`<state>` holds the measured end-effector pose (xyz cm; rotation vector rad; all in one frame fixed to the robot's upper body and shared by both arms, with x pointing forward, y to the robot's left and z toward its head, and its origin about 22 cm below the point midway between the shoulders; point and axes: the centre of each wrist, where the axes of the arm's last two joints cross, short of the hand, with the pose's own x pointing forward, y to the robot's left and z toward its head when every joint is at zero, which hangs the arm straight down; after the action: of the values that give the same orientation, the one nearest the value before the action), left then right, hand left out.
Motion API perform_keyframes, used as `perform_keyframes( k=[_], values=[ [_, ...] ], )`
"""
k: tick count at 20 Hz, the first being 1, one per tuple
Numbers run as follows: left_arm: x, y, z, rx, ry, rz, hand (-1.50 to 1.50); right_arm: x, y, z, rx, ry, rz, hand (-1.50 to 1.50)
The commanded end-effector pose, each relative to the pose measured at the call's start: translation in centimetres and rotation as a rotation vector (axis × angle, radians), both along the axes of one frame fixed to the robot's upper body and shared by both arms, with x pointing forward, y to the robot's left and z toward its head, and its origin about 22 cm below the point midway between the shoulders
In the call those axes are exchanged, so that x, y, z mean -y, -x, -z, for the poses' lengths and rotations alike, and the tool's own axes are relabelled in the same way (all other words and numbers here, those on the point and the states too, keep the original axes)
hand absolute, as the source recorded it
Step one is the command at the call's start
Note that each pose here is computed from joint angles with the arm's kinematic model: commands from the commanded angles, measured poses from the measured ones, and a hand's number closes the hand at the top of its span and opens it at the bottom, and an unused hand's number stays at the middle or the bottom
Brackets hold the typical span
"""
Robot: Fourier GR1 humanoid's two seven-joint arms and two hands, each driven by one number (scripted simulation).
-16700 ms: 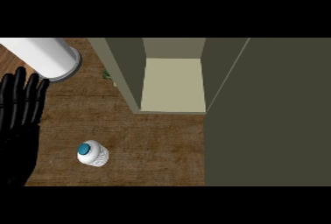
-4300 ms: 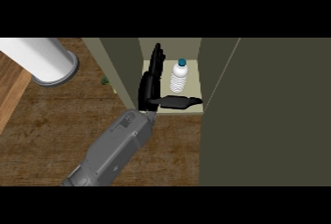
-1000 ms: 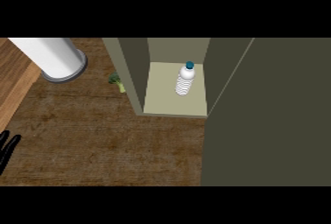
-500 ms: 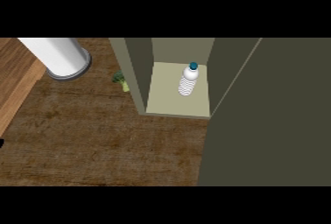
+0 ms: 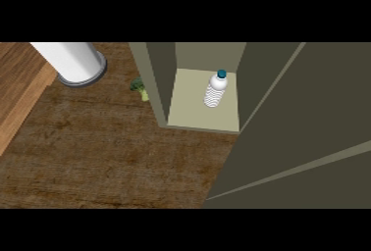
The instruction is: Pick up the bottled water, place it into the cabinet and close the cabinet
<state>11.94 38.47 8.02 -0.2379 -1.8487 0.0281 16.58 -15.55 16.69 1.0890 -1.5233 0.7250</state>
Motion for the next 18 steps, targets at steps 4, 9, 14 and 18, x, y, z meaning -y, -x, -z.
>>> perform_keyframes(
  k=[4,9,14,18],
  values=[
    [-1.9,0.3,-1.0,0.023,-0.001,0.019,-1.5,-7.2,-0.9,-3.0,0.039,0.071,0.006,1.5],
    [-3.4,1.0,-1.1,0.038,0.007,0.035,-1.5,-11.9,-2.2,-4.7,-0.006,0.194,-0.15,1.5],
    [-5.2,2.6,-0.6,0.029,0.011,0.006,-1.5,-14.6,-5.1,-8.7,0.019,0.185,-0.283,1.5],
    [-5.8,4.2,-0.7,0.041,0.001,-0.017,-1.5,-16.2,-8.5,-9.1,-0.086,0.203,-0.232,1.5]
  ],
)
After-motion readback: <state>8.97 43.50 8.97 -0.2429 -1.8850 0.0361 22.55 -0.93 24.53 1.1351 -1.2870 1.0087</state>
